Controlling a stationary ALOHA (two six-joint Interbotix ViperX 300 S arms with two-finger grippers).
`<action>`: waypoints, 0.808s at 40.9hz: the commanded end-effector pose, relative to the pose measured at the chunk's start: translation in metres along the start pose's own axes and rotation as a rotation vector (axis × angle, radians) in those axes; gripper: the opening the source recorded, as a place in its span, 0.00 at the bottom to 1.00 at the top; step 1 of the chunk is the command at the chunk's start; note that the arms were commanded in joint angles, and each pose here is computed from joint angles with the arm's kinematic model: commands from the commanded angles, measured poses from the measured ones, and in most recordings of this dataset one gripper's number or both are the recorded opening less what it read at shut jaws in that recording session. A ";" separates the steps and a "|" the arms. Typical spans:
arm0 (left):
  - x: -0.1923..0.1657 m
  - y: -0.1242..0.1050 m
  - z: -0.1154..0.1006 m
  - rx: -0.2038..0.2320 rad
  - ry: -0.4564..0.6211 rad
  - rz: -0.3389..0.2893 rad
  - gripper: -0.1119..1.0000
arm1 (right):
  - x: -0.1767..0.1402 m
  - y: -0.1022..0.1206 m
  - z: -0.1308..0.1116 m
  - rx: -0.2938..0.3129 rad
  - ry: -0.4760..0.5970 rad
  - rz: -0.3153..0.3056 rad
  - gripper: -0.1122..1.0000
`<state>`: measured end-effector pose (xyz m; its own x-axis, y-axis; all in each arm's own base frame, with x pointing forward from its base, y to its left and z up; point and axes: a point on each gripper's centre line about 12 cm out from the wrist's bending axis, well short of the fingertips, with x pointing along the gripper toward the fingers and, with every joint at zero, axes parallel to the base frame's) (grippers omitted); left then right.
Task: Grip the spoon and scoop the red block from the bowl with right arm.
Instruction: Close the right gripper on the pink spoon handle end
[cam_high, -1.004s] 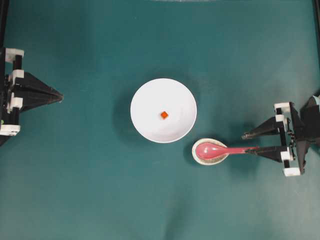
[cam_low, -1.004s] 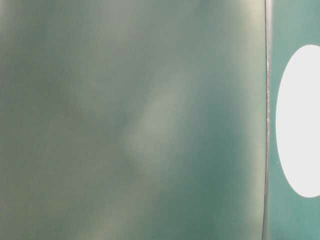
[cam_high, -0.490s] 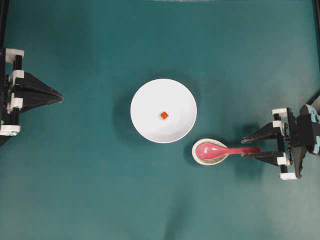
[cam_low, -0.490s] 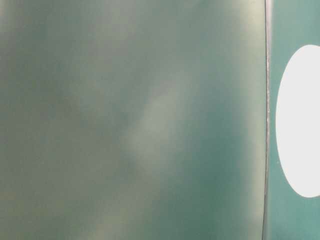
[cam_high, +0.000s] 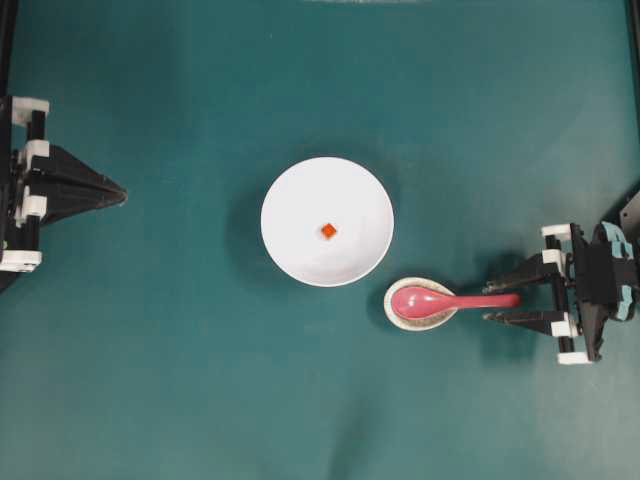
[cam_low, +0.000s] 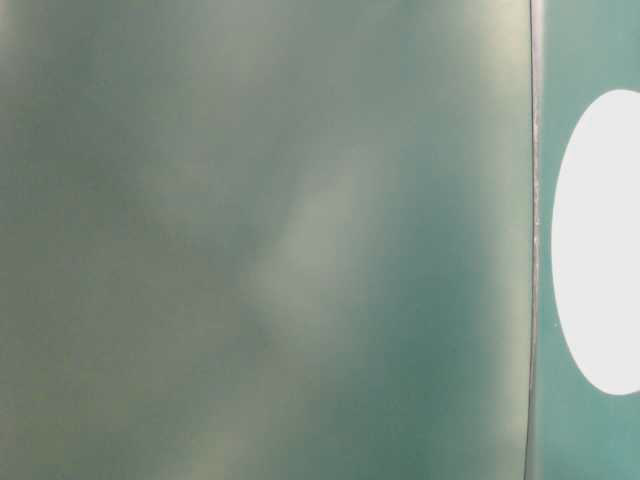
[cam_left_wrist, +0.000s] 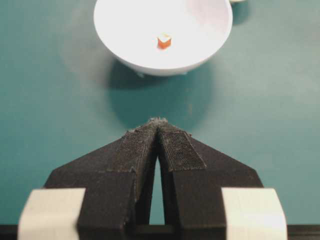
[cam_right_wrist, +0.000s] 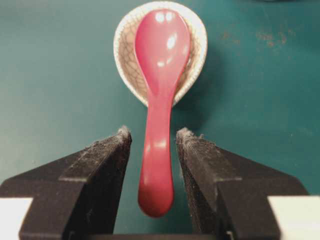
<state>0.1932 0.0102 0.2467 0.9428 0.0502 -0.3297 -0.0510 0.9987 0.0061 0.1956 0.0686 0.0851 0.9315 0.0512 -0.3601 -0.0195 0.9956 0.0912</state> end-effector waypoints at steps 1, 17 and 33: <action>0.000 0.000 0.010 -0.001 -0.028 0.002 0.10 | -0.002 0.002 0.002 0.001 -0.015 0.009 0.54; 0.000 0.001 0.010 0.002 -0.028 0.003 0.10 | -0.008 -0.001 0.002 -0.017 -0.042 0.015 0.53; 0.000 0.004 0.010 -0.004 -0.026 0.018 0.10 | -0.009 0.002 0.001 -0.025 -0.044 0.032 0.53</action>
<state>0.1931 0.0125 0.2467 0.9421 0.0616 -0.3297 -0.0636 0.9980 0.0046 0.1863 0.0687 0.0874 0.9401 0.0775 -0.3320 -0.0561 0.9957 0.0737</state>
